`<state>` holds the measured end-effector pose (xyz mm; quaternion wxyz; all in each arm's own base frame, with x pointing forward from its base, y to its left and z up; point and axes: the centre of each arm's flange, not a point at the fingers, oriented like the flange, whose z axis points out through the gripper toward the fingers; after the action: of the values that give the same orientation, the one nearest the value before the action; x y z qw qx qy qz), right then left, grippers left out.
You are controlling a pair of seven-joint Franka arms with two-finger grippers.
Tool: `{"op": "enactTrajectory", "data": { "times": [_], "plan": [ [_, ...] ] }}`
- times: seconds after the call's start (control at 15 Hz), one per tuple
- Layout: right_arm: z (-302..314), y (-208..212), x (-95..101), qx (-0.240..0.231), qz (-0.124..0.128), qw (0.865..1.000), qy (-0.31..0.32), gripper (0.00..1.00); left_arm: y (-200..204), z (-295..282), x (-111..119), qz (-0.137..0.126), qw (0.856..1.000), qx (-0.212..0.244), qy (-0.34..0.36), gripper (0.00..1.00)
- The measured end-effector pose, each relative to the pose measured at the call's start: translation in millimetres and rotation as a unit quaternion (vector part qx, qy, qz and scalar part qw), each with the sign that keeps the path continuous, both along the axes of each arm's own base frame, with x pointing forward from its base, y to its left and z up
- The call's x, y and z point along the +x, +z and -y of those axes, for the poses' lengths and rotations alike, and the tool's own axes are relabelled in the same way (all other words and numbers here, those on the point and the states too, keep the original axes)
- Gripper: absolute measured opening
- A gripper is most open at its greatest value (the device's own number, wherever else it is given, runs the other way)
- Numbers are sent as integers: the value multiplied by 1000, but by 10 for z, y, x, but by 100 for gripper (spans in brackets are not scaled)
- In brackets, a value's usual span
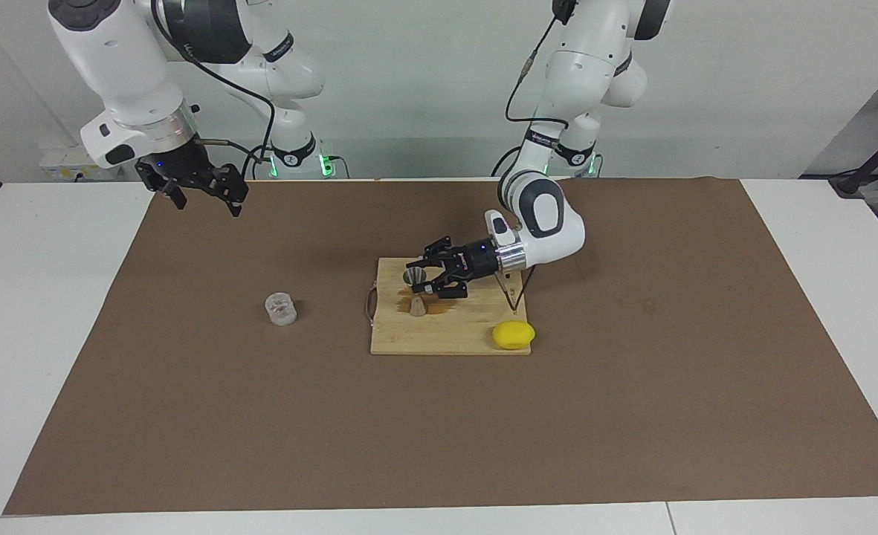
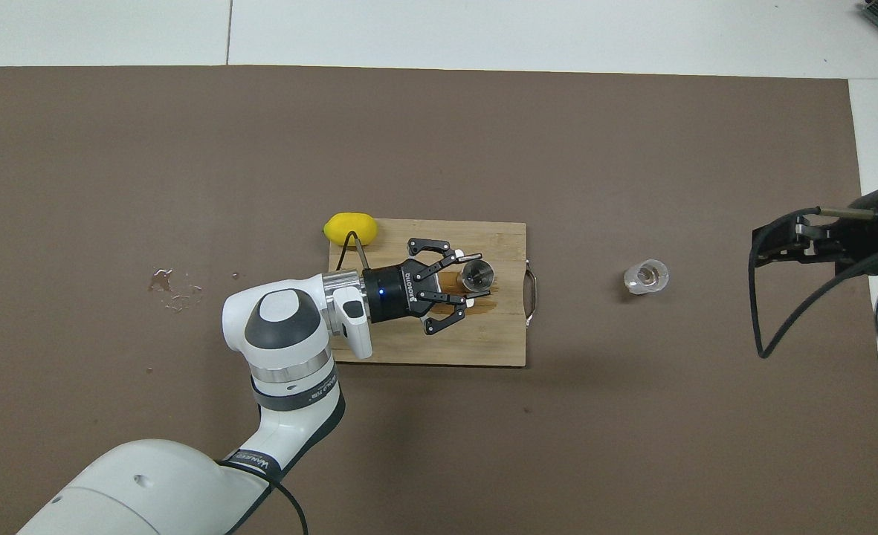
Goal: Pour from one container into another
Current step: 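Lower the metal cup onto the board and open the left gripper, then retract the left gripper while the right gripper reaches the glass cup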
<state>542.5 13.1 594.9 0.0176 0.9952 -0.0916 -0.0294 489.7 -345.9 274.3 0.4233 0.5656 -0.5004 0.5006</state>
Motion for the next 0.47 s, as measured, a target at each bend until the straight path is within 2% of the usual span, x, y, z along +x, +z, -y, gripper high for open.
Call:
{"op": "enactTrajectory", "data": {
  "times": [0.13,0.27,0.47],
  "plan": [
    [9,-10,1,-2,0,1000,-30,99,-15,-21,5,0,1000,6,4,78],
    [8,-51,12,-2,0,996,-92,96,-29,-43,11,0,1000,9,7,99],
    [102,-198,81,25,-8,981,-194,96,-33,-137,69,0,1000,11,16,100]
  ]
}}
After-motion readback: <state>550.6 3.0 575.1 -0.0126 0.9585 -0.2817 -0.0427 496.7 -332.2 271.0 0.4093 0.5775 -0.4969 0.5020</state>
